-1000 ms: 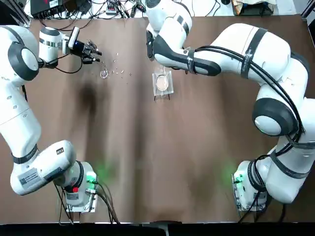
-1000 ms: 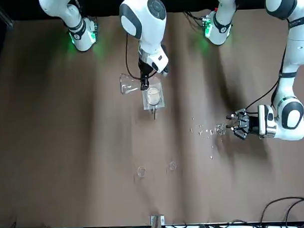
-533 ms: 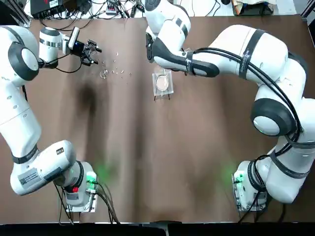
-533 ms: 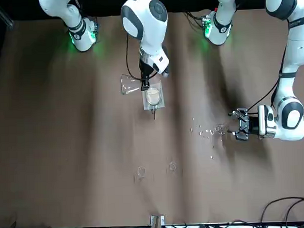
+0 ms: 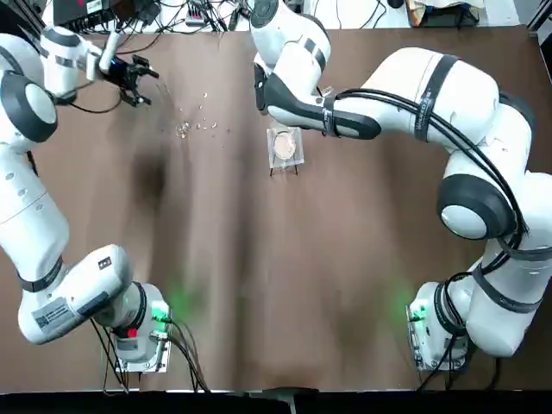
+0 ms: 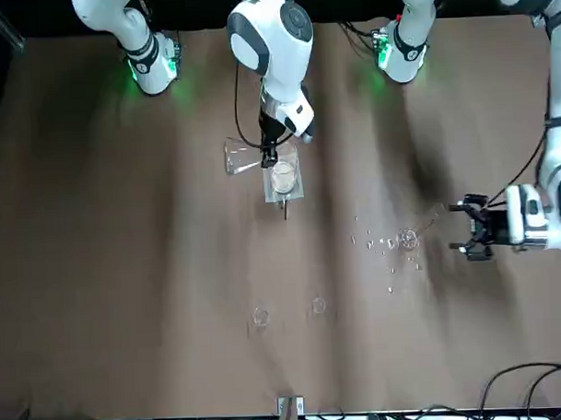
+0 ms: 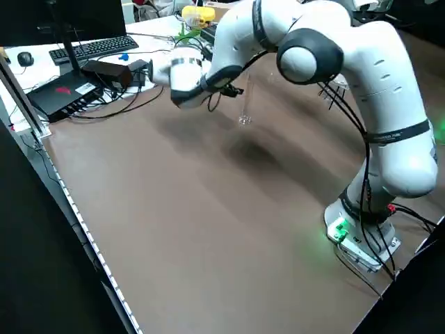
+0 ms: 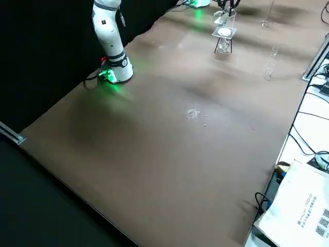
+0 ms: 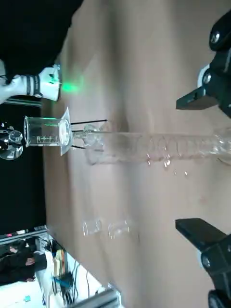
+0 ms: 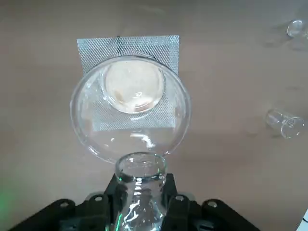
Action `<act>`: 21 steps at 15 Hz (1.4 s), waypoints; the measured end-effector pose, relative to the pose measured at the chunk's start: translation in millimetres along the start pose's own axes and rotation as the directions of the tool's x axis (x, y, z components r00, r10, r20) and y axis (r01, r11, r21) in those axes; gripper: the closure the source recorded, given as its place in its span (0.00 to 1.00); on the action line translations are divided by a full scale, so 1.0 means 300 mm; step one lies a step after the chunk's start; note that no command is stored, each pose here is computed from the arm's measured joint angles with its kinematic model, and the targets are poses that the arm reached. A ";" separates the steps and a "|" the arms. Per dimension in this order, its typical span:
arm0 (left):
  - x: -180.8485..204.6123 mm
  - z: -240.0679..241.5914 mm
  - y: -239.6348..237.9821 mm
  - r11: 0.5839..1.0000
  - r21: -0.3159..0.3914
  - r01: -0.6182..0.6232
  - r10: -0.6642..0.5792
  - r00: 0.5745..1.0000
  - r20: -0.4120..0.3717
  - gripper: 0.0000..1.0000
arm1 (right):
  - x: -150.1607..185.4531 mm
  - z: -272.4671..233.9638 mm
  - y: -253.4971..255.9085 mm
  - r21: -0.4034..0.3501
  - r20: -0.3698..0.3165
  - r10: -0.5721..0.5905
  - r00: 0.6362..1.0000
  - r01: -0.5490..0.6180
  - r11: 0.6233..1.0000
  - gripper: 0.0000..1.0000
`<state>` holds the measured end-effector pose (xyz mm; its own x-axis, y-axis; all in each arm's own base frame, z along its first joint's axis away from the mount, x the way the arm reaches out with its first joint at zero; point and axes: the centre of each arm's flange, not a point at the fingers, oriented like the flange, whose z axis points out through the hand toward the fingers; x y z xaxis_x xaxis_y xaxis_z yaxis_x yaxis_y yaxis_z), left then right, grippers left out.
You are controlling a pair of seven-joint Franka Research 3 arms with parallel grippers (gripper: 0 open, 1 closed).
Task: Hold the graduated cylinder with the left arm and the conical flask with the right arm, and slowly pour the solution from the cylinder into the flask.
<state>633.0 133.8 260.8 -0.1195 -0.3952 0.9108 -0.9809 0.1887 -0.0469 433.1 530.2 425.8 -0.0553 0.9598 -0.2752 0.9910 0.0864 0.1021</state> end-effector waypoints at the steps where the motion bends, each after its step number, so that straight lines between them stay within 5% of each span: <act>1: 0.058 -0.053 -0.005 1.000 0.014 -0.008 0.008 1.000 0.029 0.00 | 0.002 0.002 -0.001 0.000 0.002 0.000 1.000 0.000 1.000 0.61; 7: 0.500 -0.184 -0.026 1.000 0.003 0.019 -0.019 0.966 0.257 0.00 | 0.020 0.015 -0.009 -0.024 0.026 -0.014 1.000 0.014 1.000 0.61; 12: 0.764 0.005 -0.086 0.978 -0.010 0.207 -0.186 0.896 0.404 0.00 | 0.027 0.013 -0.012 -0.033 0.032 -0.018 0.999 0.019 0.999 0.61; 16: 0.896 0.247 -0.159 0.925 0.079 0.371 -0.357 0.781 0.512 0.00 | 0.026 0.013 -0.011 -0.036 0.034 -0.018 0.999 0.019 0.999 0.61; 21: 1.000 0.470 -0.190 0.830 0.267 0.489 -0.534 0.564 0.630 0.00 | 0.018 0.012 -0.005 -0.033 0.040 -0.013 0.999 0.014 0.999 0.61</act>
<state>631.4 -122.4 478.8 0.3602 -0.8897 0.2805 -0.9140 -0.2763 0.2971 431.7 534.2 420.8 -0.0629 0.9470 -0.3149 0.9856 0.1087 0.1298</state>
